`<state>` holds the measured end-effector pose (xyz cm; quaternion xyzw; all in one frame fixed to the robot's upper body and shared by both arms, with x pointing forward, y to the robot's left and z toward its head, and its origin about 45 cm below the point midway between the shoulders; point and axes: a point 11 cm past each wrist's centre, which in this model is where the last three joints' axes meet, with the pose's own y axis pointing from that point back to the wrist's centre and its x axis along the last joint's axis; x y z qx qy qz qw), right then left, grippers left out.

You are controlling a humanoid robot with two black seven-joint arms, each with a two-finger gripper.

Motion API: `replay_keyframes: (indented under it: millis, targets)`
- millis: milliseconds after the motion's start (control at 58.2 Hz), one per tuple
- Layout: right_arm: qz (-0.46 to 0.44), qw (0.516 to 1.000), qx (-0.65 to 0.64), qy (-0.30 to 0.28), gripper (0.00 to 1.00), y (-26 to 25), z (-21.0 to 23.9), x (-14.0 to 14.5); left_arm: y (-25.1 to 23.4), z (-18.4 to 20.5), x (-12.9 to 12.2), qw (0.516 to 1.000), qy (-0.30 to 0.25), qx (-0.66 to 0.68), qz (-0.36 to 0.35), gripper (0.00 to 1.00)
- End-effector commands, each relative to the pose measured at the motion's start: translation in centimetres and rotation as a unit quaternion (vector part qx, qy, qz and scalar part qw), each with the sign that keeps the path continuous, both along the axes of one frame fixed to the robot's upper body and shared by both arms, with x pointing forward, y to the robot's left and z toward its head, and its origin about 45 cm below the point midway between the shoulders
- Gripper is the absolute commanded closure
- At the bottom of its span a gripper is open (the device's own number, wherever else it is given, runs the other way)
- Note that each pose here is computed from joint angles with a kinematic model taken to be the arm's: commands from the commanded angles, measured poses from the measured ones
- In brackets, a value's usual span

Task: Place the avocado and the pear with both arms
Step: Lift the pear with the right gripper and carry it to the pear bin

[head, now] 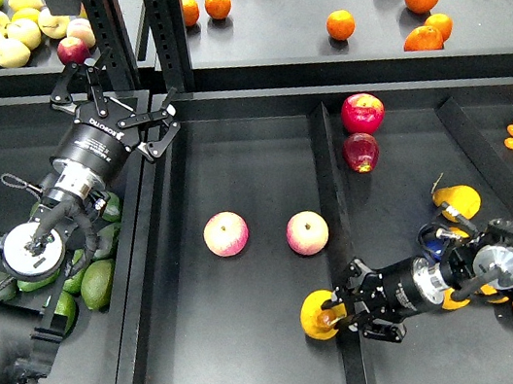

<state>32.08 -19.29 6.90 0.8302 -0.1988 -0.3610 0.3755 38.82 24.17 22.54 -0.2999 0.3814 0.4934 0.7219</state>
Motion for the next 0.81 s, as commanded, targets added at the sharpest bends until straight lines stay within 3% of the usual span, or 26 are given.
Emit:
replay_keyframes:
  millis: [0,155,361,790]
  targets:
    - [-0.033,0.999,0.004,-0.011,0.97,-1.9,1.7,1.8,0.0,-0.1,0.0,1.0,0.001,0.001,0.0,0.01]
    - [-0.081,0.997,-0.013,-0.013,0.97,-6.6,3.2,2.9,0.0,-0.1,0.0,1.0,0.002,0.001,0.0,0.01]
    - [-0.117,0.988,-0.088,0.046,0.96,-14.1,1.3,-0.7,0.0,-0.1,0.0,1.0,0.002,0.001,0.0,0.01]
    - [-0.111,0.986,-0.093,0.08,0.95,-13.7,-0.7,-3.0,-0.2,-0.3,-0.1,1.0,0.005,0.002,-0.005,0.0]
